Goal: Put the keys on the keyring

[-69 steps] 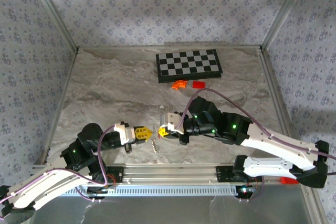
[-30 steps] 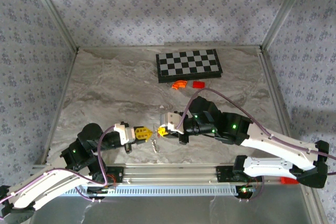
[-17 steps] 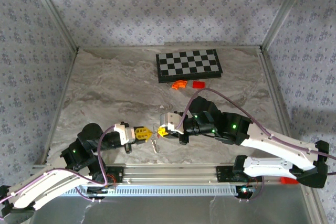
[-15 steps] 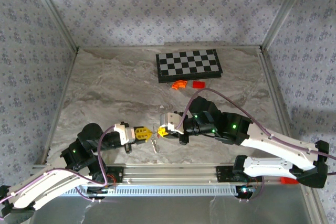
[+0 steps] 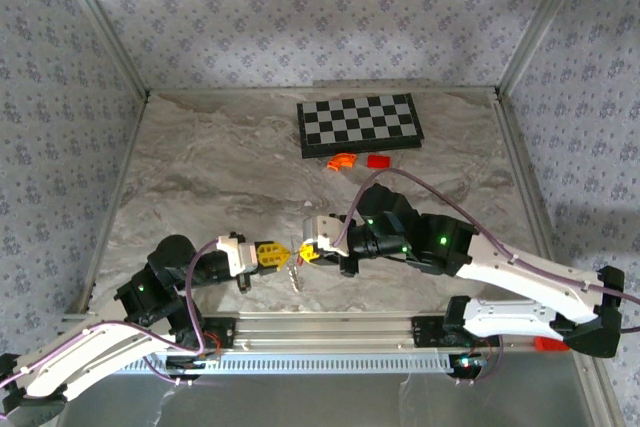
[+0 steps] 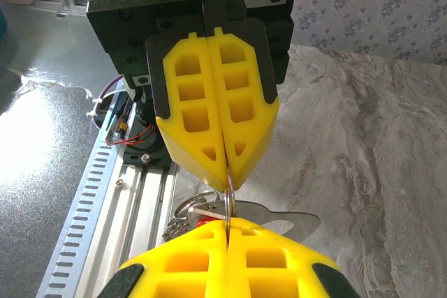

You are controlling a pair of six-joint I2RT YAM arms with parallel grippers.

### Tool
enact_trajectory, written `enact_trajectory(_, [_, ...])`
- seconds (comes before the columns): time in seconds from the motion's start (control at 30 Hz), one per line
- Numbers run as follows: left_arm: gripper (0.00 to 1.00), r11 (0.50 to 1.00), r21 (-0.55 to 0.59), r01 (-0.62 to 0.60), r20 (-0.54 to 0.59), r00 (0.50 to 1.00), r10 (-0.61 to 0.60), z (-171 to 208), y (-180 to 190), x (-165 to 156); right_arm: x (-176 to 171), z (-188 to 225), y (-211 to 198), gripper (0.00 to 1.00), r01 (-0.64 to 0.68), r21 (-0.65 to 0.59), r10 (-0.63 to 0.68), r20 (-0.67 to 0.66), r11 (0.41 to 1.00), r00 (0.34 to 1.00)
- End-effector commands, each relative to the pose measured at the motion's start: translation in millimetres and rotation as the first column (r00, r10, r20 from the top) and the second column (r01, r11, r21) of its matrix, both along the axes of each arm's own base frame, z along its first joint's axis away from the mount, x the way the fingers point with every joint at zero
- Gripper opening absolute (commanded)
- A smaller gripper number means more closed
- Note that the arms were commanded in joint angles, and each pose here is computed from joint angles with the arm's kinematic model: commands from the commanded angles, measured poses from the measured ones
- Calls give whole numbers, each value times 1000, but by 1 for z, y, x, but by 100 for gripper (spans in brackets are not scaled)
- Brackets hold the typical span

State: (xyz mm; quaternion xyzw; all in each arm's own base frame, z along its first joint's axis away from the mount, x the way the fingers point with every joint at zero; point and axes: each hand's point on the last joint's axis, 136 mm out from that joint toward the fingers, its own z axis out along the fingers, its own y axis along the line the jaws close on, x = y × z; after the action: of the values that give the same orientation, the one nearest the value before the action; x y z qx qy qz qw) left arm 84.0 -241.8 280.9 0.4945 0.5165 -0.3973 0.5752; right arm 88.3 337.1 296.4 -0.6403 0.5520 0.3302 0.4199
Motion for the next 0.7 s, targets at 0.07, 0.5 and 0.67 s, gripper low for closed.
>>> enact_trajectory(0.07, [0, 999, -49, 24, 48, 999, -21, 21, 2, -7, -1, 9, -1, 0, -7, 20, 7, 21, 1000, 1000])
enact_trajectory(0.5, [0, 998, -48, 27, 49, 998, -25, 22, 2, -7, 0, 10, -4, 0, 0, 21, -1, 22, 1000, 1000])
enact_trajectory(0.67, [0, 999, -47, 27, 50, 998, -25, 22, 2, -7, 1, 12, -5, 0, 6, 31, -7, 28, 1000, 1000])
